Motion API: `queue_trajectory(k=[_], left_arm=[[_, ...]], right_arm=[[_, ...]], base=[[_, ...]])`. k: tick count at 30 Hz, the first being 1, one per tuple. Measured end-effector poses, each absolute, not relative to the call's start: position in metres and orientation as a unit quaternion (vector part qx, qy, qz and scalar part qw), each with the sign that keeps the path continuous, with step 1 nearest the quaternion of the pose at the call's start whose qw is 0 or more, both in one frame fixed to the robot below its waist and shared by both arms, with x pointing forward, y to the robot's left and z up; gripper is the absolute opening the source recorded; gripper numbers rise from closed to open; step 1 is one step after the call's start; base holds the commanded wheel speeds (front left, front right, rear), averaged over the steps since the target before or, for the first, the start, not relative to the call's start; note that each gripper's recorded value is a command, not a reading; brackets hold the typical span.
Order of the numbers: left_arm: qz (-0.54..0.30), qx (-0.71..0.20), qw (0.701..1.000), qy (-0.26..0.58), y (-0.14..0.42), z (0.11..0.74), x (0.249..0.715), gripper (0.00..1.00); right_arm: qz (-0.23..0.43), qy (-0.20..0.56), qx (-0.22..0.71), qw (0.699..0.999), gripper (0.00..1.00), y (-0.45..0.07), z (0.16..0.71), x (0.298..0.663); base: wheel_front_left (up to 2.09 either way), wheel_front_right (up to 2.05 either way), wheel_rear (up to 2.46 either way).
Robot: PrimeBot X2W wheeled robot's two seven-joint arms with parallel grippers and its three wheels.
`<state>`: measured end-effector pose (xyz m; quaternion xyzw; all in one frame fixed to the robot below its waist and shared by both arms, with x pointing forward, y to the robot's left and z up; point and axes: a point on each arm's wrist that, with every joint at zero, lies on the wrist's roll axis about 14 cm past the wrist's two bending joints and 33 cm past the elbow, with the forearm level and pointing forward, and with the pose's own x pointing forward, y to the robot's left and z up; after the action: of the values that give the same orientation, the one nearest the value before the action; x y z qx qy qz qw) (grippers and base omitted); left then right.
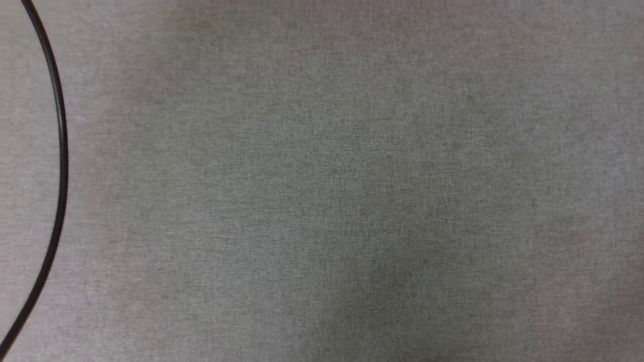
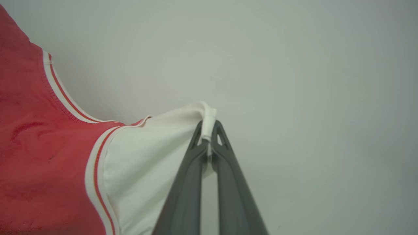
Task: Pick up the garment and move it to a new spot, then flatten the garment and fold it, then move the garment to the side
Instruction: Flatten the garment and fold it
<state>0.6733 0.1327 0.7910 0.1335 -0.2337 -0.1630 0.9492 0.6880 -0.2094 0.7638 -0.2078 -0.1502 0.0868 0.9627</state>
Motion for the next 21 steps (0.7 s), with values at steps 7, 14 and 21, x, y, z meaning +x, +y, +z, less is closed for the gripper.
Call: queue_trajectory(k=[7,14,21], left_arm=[[-0.161,0.117,0.959,-0.202,0.139,0.745,0.7,0.0],[-0.162,0.098,0.969,-0.157,0.15,0.688,0.699,0.0],[-0.16,0.076,0.977,-0.117,0.16,0.638,0.667,0.0]], right_arm=[[0.113,-0.125,-0.211,0.963,0.0,-0.195,0.721,0.709],[0.151,-0.095,-0.197,0.964,0.0,-0.179,0.675,0.706],[0.196,-0.055,-0.172,0.964,0.0,-0.164,0.628,0.674]], base=[[0.0,0.0,0.0],[0.0,0.0,0.0],[0.0,0.0,0.0]])
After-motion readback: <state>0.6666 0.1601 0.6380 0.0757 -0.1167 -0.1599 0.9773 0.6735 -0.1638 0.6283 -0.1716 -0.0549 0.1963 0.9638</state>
